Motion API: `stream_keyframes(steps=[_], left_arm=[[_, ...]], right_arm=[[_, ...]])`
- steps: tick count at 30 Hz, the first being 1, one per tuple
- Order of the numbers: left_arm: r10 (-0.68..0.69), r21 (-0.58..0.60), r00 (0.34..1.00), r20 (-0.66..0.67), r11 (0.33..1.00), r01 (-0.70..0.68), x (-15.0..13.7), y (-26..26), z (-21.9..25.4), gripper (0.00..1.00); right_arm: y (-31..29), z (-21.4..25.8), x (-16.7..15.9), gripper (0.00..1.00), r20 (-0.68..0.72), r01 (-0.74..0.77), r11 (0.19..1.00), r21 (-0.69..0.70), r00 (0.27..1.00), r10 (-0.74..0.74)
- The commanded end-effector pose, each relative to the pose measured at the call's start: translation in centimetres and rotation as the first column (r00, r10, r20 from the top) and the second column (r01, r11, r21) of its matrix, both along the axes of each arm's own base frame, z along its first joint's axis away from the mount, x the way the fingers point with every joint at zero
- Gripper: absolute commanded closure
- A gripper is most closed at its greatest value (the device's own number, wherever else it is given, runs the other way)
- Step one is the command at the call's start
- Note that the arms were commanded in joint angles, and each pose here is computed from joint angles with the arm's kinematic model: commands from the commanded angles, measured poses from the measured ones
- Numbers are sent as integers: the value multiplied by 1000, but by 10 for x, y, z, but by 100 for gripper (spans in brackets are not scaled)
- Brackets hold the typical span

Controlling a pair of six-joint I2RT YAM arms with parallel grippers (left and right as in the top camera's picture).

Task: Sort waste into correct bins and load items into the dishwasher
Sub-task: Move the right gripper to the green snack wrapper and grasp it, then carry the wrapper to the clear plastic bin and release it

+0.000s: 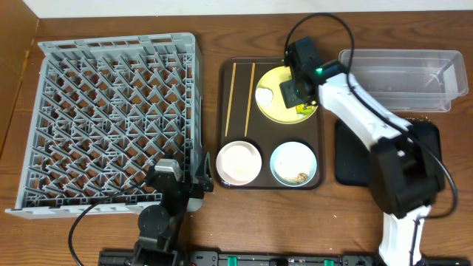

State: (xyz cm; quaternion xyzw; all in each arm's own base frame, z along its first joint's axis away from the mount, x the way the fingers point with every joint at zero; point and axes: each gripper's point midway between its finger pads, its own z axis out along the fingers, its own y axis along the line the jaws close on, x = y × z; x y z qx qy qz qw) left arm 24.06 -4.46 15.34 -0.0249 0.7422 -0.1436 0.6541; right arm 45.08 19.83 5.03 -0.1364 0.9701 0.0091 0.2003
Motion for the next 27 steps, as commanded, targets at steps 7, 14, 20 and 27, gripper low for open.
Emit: stream_keyframes(steps=[7,14,20,27], left_arm=[[1,12,999,-47,1000,-1,-1,0,-16,5],[1,13,999,-47,1000,-1,-1,0,-16,5],[1,12,999,-47,1000,-1,-1,0,-16,5],[1,12,999,-47,1000,-1,-1,0,-16,5]], right_arm=[[-10,-45,5,55,-43,64,996,-58,997,-66],[-14,-12,4,99,-48,112,993,-20,992,-113],[-25,86,8,99,37,152,972,177,986,-161],[-103,149,1,99,73,333,909,250,930,-361]])
